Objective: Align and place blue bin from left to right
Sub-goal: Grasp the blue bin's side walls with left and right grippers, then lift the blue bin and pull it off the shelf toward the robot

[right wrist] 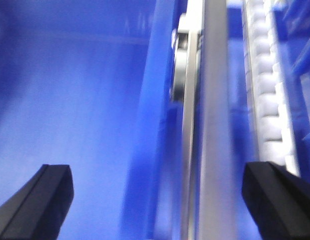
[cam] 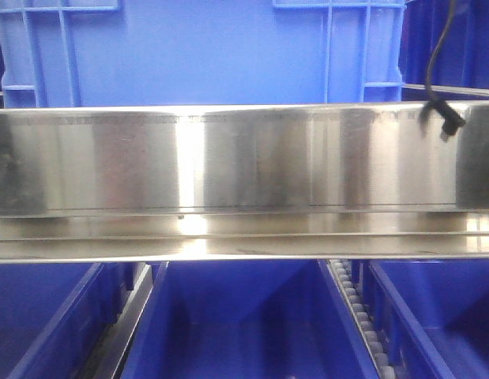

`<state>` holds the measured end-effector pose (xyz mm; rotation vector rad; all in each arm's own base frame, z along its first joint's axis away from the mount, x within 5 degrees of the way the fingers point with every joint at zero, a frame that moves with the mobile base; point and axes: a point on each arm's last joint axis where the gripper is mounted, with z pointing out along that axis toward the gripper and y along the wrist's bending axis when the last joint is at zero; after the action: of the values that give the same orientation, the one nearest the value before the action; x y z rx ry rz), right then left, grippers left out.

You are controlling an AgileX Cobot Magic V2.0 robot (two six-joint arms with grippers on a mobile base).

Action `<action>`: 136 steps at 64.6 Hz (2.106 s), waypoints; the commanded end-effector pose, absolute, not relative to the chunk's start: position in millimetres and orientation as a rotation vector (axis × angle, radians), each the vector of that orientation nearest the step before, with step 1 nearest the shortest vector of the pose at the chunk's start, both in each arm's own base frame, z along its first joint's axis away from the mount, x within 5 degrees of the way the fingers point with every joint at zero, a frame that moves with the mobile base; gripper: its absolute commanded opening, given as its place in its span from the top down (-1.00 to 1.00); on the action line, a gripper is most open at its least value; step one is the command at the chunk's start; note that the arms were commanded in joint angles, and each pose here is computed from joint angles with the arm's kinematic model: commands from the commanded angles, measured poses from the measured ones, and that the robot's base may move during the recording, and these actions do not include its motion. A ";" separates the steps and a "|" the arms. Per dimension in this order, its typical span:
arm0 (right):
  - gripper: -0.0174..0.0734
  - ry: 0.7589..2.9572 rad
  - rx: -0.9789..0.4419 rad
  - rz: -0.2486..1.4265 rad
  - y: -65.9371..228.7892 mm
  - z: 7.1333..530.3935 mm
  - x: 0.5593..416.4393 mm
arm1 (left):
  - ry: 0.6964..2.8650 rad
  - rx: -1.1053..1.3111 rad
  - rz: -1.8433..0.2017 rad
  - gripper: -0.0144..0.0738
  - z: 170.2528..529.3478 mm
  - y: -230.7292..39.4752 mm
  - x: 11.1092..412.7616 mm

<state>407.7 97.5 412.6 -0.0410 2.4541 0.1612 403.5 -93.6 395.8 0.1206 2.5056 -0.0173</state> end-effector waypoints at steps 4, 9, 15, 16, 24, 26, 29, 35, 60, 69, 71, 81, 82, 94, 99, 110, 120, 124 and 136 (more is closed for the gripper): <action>-0.64 2.450 -0.050 0.161 99.3 408.4 413.2 | 2.492 0.127 -0.020 -0.50 397.6 -95.1 404.2; -0.64 2.463 -0.056 0.156 100.2 402.9 416.7 | 2.494 0.127 -0.020 -0.50 396.7 -95.2 404.7; -0.64 2.476 -0.058 0.155 101.2 397.3 420.2 | 2.500 0.128 -0.018 -0.50 394.3 -95.6 406.3; -0.64 2.478 -0.058 0.154 101.4 396.4 420.7 | 2.500 0.128 -0.018 -0.50 394.3 -95.6 406.3; -0.64 2.487 -0.059 0.155 102.1 392.6 423.0 | 2.501 0.128 -0.018 -0.50 393.5 -95.7 406.8; -0.64 2.489 -0.059 0.154 102.3 391.7 423.6 | 2.501 0.125 -0.017 -0.50 393.6 -94.8 406.9; -0.64 2.489 -0.059 0.154 102.3 391.7 423.6 | 2.501 0.125 -0.017 -0.50 393.6 -94.8 406.9; -0.61 2.489 -0.059 0.154 102.2 391.7 423.5 | 2.501 0.124 -0.017 -0.50 393.6 -94.3 407.0; 0.78 2.481 -0.059 0.156 101.7 395.2 421.4 | 2.501 0.124 -0.014 0.17 393.6 -94.2 407.1; 0.96 2.479 -0.059 0.157 101.6 396.0 420.9 | 2.501 0.124 -0.014 0.93 393.6 -94.2 407.1; 0.96 2.479 -0.059 0.157 101.6 396.0 420.9 | 2.501 0.124 -0.014 0.92 393.6 -94.2 407.1; 0.95 2.479 -0.059 0.157 101.6 396.0 420.9 | 2.501 0.124 -0.014 0.92 393.6 -94.2 407.1; 0.95 2.479 -0.059 0.157 101.6 396.0 420.9 | 2.501 0.124 -0.014 0.92 393.6 -94.2 407.1; 0.95 2.470 -0.059 0.159 101.1 399.8 418.9 | 2.489 0.122 -0.017 0.92 398.7 -93.4 403.9; 0.95 2.459 -0.058 0.161 100.4 404.7 415.8 | 2.475 0.120 -0.021 0.92 404.7 -92.4 400.0; 0.95 2.411 -0.056 0.172 98.0 422.5 406.3 | 2.426 0.114 -0.033 0.92 424.8 -88.7 385.9; 0.95 2.348 -0.069 0.180 95.0 444.9 394.0 | 2.371 0.114 -0.049 0.92 446.4 -86.5 368.5; 0.95 2.325 -0.070 0.184 93.8 453.1 389.3 | 2.348 0.114 -0.055 0.92 455.2 -85.6 361.2; 0.95 2.247 -0.077 0.194 89.5 479.8 371.8 | 2.279 0.099 -0.084 0.92 480.8 -81.2 336.9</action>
<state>383.3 102.9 449.7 -0.0785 2.3899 0.2617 358.8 -84.6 448.7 0.0532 2.4061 -0.0684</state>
